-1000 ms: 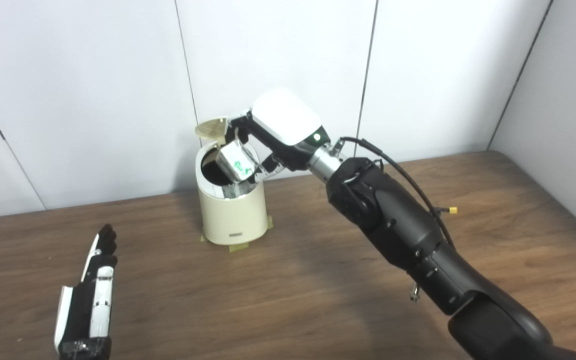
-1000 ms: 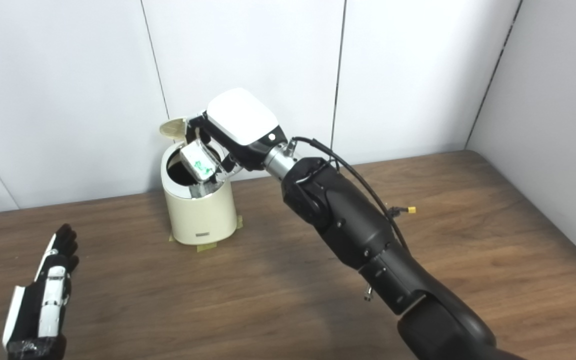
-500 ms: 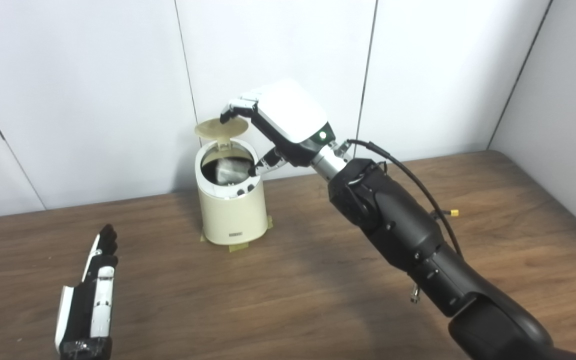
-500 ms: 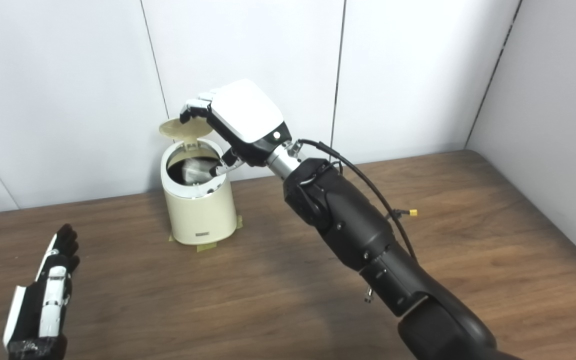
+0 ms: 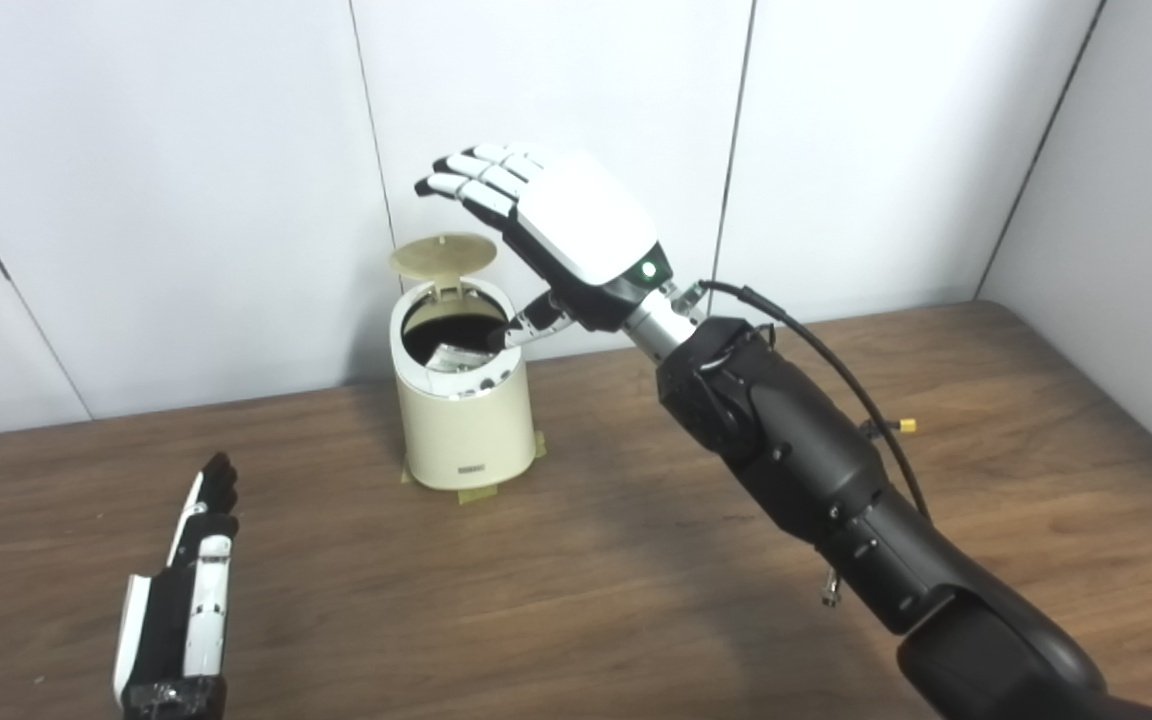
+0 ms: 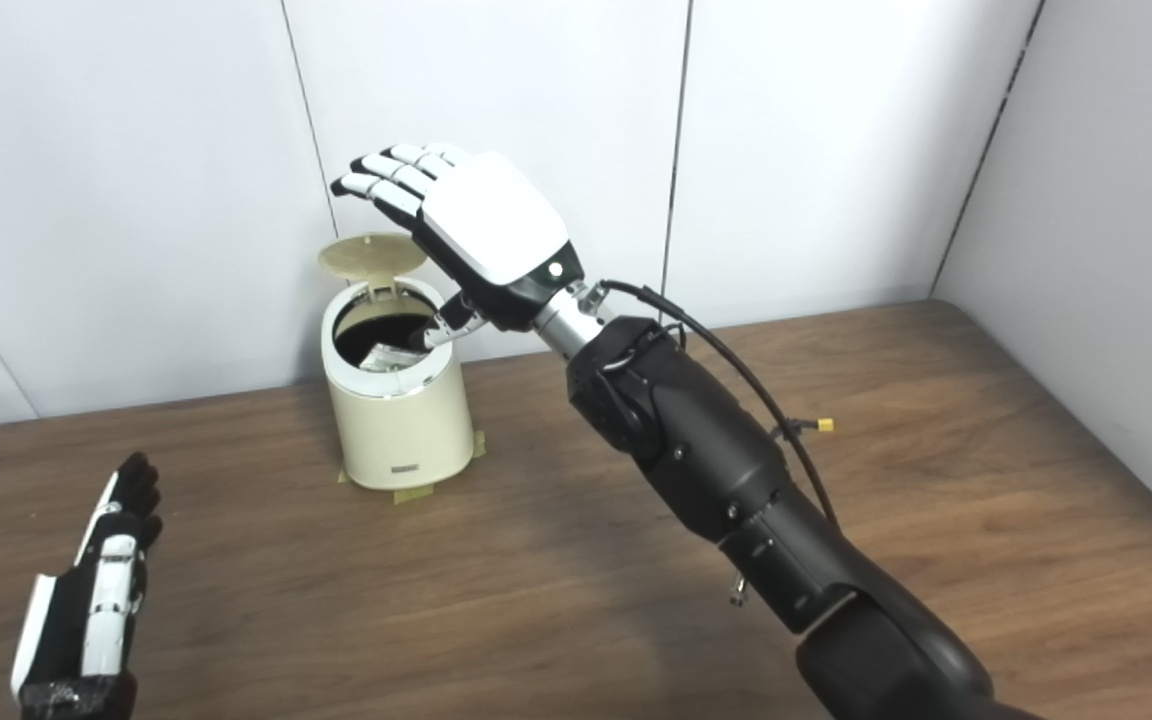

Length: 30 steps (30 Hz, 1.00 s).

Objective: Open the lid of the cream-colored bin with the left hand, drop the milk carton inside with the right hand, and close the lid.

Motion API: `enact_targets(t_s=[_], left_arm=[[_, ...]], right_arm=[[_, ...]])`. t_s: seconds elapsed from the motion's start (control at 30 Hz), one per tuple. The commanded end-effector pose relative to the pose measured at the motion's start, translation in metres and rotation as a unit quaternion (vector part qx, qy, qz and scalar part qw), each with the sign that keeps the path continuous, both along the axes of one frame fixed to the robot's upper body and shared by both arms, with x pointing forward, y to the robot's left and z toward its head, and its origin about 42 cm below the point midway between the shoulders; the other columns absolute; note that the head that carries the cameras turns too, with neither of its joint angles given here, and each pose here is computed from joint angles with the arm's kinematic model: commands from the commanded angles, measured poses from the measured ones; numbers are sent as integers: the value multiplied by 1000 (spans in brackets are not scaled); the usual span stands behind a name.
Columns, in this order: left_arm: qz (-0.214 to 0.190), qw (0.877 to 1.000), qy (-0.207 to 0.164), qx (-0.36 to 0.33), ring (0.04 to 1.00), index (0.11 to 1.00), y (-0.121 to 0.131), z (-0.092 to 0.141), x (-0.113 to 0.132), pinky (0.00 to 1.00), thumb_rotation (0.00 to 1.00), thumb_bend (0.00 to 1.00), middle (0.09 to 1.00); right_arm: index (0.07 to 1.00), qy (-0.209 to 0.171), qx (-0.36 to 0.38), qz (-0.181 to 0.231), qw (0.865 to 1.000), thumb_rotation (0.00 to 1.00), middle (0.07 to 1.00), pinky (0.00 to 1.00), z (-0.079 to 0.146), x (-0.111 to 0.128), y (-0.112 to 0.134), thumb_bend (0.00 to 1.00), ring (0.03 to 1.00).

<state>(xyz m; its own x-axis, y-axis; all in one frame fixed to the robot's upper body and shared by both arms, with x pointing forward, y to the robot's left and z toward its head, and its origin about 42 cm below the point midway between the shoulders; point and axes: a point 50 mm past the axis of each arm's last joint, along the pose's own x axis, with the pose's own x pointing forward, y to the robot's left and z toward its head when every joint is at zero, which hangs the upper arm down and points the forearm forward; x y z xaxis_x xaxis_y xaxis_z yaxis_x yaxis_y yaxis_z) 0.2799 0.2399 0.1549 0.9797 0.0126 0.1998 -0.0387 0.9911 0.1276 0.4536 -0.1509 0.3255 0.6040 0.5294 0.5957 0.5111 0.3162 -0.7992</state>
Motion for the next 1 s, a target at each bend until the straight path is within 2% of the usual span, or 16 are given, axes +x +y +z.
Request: enact_targets(t_s=[0.0,0.1,0.13,0.17,0.23,0.3,0.37,0.4,0.43,0.47,0.5,0.53,0.57,0.67,0.8,0.97], left_arm=[[-7,999,-45,9,999,989,-1,14,4,1000,1000,254,984],[-7,999,-44,9,1000,990,-1,14,4,1000,1000,252,986],[-7,999,-44,9,1000,989,-1,14,4,1000,1000,254,986],[-7,999,-45,9,1000,987,-1,14,4,1000,1000,254,986],[-5,998,-60,21,981,965,-2,15,5,999,1000,251,968],[-1,996,-79,39,917,908,-2,17,7,912,988,252,910],[-1,994,-98,56,870,860,-2,24,11,856,960,260,860],[-9,991,-107,76,852,842,-3,31,15,836,948,264,843],[-24,988,-111,100,836,823,-3,40,20,793,934,275,830],[-41,985,-110,129,848,825,-2,48,25,795,917,301,836],[-58,980,-108,159,870,837,-2,57,30,816,917,349,852],[-69,973,-106,192,894,851,-1,67,36,843,924,402,872],[-77,968,-105,217,907,862,-1,77,41,886,943,449,884],[-84,954,-110,265,946,890,-1,110,57,986,989,587,913],[-78,942,-123,304,966,892,-4,147,74,1000,1000,726,913],[-70,920,-142,359,973,880,-23,193,93,1000,1000,837,909]], right_arm=[[771,-49,46,19,998,276,795,699,24,0,-3,939,781],[587,-68,108,33,991,359,581,469,18,-6,-6,796,545],[536,-70,136,41,987,263,516,404,14,-10,-8,658,470],[506,-69,160,49,983,212,451,344,10,-14,-9,586,395],[480,-70,220,68,971,167,369,264,-4,-25,-14,526,303],[468,-57,274,89,956,41,460,286,-19,-36,-19,523,326],[466,-3,304,104,947,17,487,348,-29,-48,-23,517,391],[469,46,311,104,944,15,496,369,-35,-55,-26,513,433],[486,99,313,103,939,110,629,449,-43,-61,-32,496,557],[650,142,313,101,934,448,736,559,-51,-67,-38,472,676],[764,175,316,103,927,663,818,654,-58,-72,-44,470,765],[849,194,318,103,922,806,880,736,-65,-76,-49,475,836],[882,207,320,102,919,865,904,767,-71,-80,-54,481,864],[920,240,328,91,909,983,928,817,-89,-95,-63,520,902],[940,265,338,80,899,1000,943,851,-109,-109,-68,531,925],[941,281,345,58,893,1000,935,866,-130,-122,-74,540,928]])
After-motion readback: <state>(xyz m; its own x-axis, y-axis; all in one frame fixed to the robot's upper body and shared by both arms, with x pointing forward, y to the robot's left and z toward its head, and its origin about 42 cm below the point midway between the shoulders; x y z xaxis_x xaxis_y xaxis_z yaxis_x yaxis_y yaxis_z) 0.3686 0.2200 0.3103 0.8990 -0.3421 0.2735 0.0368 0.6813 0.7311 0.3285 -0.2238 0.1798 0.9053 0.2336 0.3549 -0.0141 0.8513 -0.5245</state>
